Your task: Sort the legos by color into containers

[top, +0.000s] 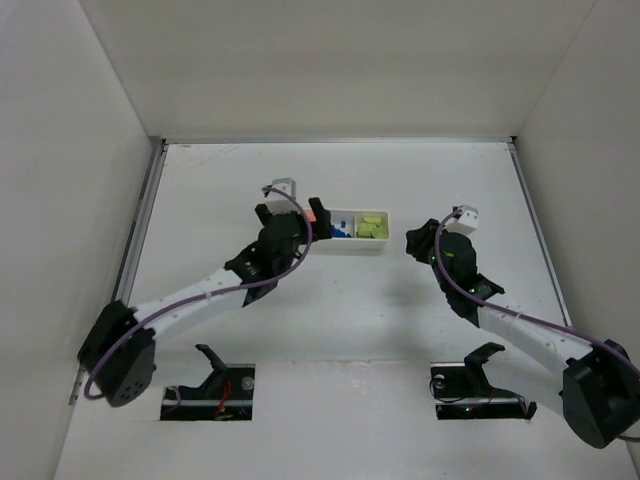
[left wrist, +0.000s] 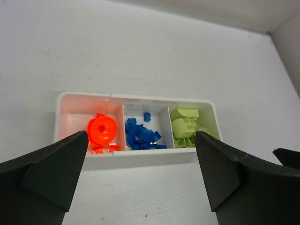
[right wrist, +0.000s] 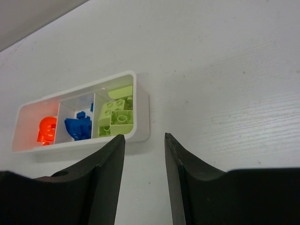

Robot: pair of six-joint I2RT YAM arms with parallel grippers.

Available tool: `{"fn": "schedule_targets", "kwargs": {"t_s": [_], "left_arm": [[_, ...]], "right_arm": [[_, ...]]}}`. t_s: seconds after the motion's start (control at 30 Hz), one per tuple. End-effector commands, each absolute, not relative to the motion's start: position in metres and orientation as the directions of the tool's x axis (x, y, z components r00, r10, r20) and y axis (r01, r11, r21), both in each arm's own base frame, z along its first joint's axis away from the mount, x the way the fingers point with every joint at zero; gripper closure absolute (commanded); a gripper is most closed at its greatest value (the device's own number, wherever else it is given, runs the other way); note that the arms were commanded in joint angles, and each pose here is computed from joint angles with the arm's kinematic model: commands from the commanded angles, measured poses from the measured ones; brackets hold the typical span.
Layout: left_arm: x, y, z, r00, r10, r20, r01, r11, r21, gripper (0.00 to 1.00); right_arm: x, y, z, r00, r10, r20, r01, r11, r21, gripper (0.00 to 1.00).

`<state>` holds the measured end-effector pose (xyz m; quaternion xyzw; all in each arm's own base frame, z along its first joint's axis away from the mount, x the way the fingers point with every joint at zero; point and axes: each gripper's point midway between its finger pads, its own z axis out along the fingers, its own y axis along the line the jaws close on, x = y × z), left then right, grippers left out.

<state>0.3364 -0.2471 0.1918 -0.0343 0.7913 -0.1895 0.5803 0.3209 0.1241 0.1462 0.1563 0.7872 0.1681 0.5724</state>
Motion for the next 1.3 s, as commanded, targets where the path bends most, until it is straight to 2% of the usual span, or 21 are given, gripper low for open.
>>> {"fn": "schedule_targets", "kwargs": {"t_s": [0.0, 0.3, 0.33, 0.37, 0.5, 0.63, 0.8, 1.03, 1.27], "left_arm": [[0.32, -0.206, 0.206, -0.262, -0.317, -0.912, 0.115, 0.927, -0.356, 0.0], [0.267, -0.079, 0.173, -0.146, -0.454, -0.879, -0.153, 0.888, -0.433, 0.0], [0.263, -0.065, 0.168, -0.135, -0.466, -0.874, -0.199, 0.877, -0.437, 0.0], [0.259, -0.052, 0.162, -0.132, -0.473, -0.871, -0.249, 0.866, -0.433, 0.0], [0.243, -0.014, 0.132, -0.133, -0.542, -0.83, -0.423, 0.788, -0.447, 0.0], [0.236, -0.002, 0.104, -0.178, -0.567, -0.804, -0.499, 0.757, -0.423, 0.0], [0.239, -0.01, 0.089, -0.262, -0.585, -0.767, -0.506, 0.76, -0.407, 0.0], [0.241, -0.012, 0.076, -0.24, -0.607, -0.757, -0.496, 0.747, -0.442, 0.0], [0.242, 0.004, 0.072, -0.242, -0.587, -0.772, -0.559, 0.735, -0.384, 0.0]], "right_arm": [[0.325, 0.116, 0.168, -0.208, 0.489, -0.847, 0.056, 0.871, 0.489, 0.52], [0.32, 0.094, 0.177, -0.125, 0.508, -0.852, 0.114, 0.861, 0.496, 0.3], [0.32, 0.092, 0.177, -0.119, 0.509, -0.852, 0.122, 0.859, 0.496, 0.22], [0.321, 0.09, 0.176, -0.114, 0.508, -0.854, 0.131, 0.859, 0.494, 0.0], [0.32, 0.072, 0.169, -0.091, 0.491, -0.867, 0.217, 0.859, 0.463, 0.0], [0.319, 0.068, 0.169, -0.076, 0.488, -0.87, 0.238, 0.856, 0.459, 0.0], [0.319, 0.067, 0.168, -0.076, 0.491, -0.868, 0.238, 0.854, 0.462, 0.0], [0.327, 0.071, 0.149, -0.121, 0.467, -0.876, 0.272, 0.864, 0.424, 0.0], [0.34, 0.073, 0.122, -0.168, 0.437, -0.884, 0.322, 0.872, 0.37, 0.0]]}}
